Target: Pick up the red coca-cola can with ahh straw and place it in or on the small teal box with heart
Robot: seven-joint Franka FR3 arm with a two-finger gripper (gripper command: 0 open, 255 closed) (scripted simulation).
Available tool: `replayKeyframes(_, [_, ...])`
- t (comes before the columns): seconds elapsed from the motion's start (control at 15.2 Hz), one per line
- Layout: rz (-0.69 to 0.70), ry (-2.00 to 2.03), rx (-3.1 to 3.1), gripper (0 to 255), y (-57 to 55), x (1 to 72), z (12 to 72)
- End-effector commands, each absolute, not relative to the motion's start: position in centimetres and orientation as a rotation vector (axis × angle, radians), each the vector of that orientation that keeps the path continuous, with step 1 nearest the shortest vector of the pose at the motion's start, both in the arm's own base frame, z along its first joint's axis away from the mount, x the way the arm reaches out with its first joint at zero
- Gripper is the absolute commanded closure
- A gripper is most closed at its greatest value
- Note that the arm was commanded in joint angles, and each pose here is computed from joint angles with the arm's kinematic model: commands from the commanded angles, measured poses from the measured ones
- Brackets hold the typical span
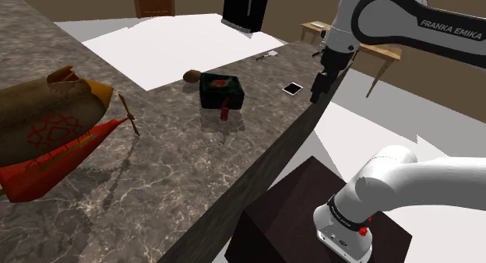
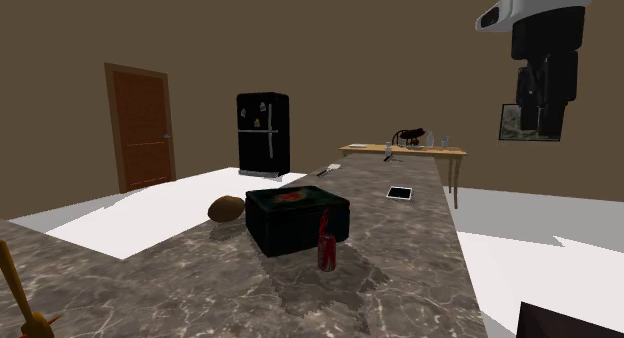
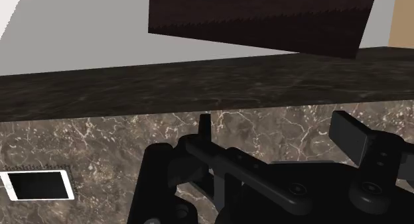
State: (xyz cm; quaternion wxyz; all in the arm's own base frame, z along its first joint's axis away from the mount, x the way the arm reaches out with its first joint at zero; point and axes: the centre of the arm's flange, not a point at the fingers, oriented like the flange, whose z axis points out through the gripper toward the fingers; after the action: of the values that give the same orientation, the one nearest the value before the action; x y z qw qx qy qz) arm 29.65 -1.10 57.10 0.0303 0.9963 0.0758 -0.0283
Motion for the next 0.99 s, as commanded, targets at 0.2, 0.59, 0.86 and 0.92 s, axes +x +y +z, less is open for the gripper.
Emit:
replayKeyframes(0.2, [-0.071,0.269,3.074,0,0.2,32.6,55.1])
replayKeyframes(0.59, [-0.038,0.340,3.077,0,3.2,38.4,51.2])
replayKeyframes(0.86, [-0.016,0.388,3.079,0,5.3,42.3,48.7])
replayKeyframes(0.92, [-0.010,0.400,3.079,0,5.8,43.2,48.1])
